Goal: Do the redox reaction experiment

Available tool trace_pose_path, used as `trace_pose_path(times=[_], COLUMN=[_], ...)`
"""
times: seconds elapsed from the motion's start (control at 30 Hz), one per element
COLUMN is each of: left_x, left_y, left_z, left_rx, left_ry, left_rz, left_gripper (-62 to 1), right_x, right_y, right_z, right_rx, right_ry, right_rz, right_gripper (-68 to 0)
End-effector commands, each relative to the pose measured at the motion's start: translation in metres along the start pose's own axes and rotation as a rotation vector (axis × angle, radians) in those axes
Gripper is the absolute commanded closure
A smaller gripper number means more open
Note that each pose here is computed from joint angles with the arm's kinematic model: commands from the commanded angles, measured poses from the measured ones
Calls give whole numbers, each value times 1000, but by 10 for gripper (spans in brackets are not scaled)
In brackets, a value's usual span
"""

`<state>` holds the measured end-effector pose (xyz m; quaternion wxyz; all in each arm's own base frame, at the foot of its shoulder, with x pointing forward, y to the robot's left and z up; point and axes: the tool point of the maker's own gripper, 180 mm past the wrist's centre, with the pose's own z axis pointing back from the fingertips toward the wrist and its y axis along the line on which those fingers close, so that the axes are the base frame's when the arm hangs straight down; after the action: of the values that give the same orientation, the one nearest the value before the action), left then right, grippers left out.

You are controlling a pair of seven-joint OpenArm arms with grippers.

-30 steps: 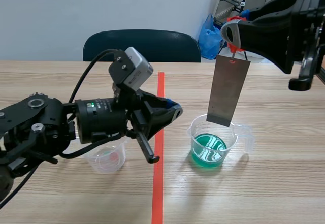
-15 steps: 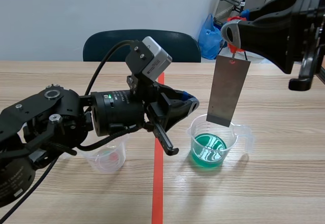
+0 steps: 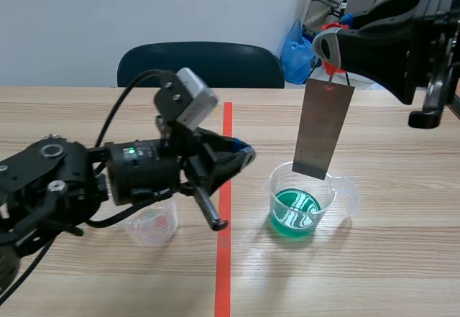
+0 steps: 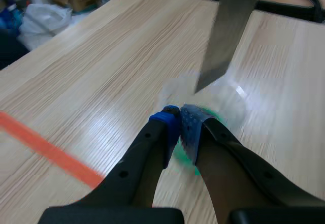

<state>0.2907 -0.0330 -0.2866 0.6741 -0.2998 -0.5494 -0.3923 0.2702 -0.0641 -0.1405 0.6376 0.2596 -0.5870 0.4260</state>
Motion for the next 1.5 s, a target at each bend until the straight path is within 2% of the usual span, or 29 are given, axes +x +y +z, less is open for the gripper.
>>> trace_pose_path(times=[0.0, 0.13, 0.3, 0.5, 0.63, 0.77, 0.9, 0.97, 1.03, 1.13, 1.3, 1.47], left_x=[-7, -27, -46, -66, -70, -67, -64, -65, -67, -69, -73, -66], left_y=[17, 30, 20, -16, -41, -65, -84, -90, -93, -98, -97, -85], left_z=[24, 77, 149, 229, 272, 301, 317, 323, 323, 321, 326, 334], left_rx=[58, 152, 240, 339, 419, 457, 474, 477, 471, 451, 477, 567], left_ry=[17, 72, 119, 147, 174, 193, 201, 217, 235, 249, 256, 206], left_rz=[-8, -5, 3, 49, 31, 48, 80, 80, 46, 23, 46, 86], left_gripper=[-40, -40, -40, -40, -40, -40, -40, -44, -89, -231, -460, -608], right_x=[12, 12, 11, 11, 11, 11, 11, 11, 11, 11, 11, 11], right_y=[-3, -3, -3, -3, -3, -3, -3, -3, -2, -2, -2, -2], right_z=[1, 1, 1, 1, 1, 1, 1, 1, 1, 1, 1, 1], right_rx=[-5, -5, -6, -5, -5, -5, -5, -5, -3, -3, -3, -3], right_ry=[-32, -32, -32, -31, -31, -31, -32, -32, -31, -32, -32, -32], right_rz=[16, 16, 16, 16, 17, 16, 16, 16, 17, 17, 17, 17], right_gripper=[-6, -6, -6, -6, -6, -6, -6, -6, -6, -6, -6, -6])
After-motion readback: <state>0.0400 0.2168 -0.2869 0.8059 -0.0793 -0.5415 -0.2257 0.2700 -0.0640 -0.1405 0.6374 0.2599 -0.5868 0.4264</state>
